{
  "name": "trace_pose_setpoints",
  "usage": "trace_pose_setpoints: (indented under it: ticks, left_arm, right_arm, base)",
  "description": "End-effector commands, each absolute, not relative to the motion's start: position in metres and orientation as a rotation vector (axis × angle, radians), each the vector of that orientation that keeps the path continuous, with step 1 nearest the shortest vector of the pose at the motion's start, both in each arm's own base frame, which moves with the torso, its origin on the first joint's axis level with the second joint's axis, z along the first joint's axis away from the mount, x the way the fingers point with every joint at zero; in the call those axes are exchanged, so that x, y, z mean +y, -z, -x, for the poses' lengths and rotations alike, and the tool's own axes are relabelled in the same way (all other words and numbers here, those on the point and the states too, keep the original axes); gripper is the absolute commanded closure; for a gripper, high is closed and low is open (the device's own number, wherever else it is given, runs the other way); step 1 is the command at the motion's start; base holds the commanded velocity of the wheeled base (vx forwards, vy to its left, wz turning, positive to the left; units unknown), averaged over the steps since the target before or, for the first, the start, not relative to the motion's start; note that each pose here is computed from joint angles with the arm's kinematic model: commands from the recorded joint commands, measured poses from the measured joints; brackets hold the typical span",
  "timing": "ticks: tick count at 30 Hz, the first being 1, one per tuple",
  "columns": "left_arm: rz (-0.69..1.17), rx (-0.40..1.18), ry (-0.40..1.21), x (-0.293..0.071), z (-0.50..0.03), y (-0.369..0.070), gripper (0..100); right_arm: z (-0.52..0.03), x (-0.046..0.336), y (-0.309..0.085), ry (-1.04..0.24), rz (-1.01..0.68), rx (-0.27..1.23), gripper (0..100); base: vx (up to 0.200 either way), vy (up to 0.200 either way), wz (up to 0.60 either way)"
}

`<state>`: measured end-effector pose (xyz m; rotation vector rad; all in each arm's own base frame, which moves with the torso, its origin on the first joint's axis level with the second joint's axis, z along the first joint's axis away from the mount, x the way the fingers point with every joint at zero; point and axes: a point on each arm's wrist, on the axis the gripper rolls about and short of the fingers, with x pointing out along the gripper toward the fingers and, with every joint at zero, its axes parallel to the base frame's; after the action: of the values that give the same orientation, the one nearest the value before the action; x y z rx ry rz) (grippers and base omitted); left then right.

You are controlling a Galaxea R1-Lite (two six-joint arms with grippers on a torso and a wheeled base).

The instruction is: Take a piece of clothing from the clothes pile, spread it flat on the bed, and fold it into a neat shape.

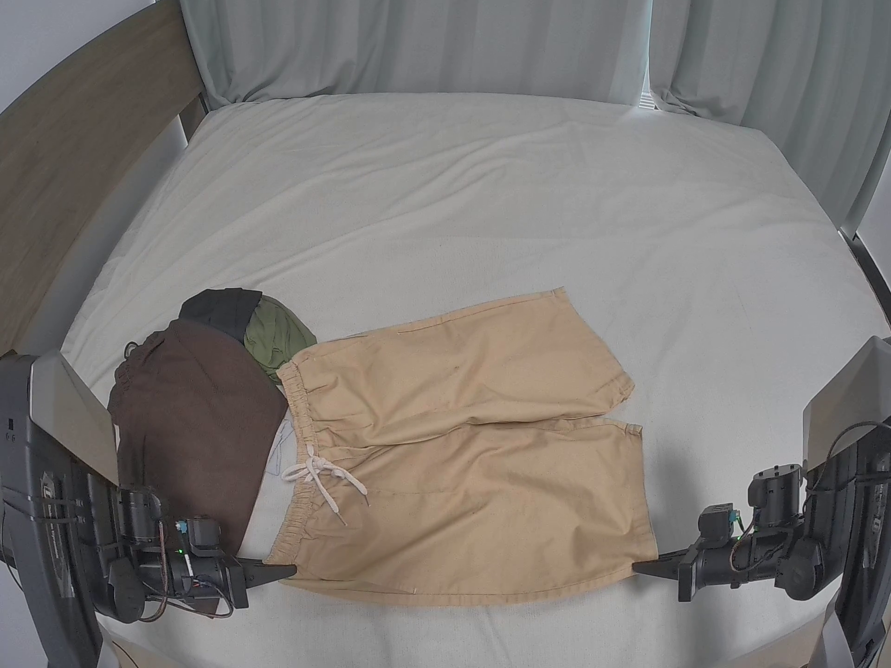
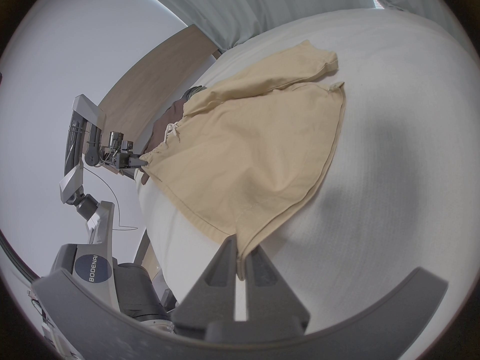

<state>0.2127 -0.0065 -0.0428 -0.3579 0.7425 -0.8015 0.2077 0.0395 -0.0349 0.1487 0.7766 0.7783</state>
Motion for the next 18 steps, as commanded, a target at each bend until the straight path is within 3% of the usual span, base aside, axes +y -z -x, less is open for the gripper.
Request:
trace_pose_setpoints:
  ticks: [1,18]
  left_arm:
    - [0.358,0.743,0.811,-0.002,-0.206,0.043,100]
    - [0.297,0.677,0.889,0.01,-0.202,0.053,100]
  right_arm:
    - [-0.204,0.037,0.029,-0.771,-0.146,0.77,100]
    - [-0.19,0.035,0.031,-0.892,-0.064,0.824,100]
  base:
    - [0.0,0.0,0.0]
    - [0.0,0.0,0.0]
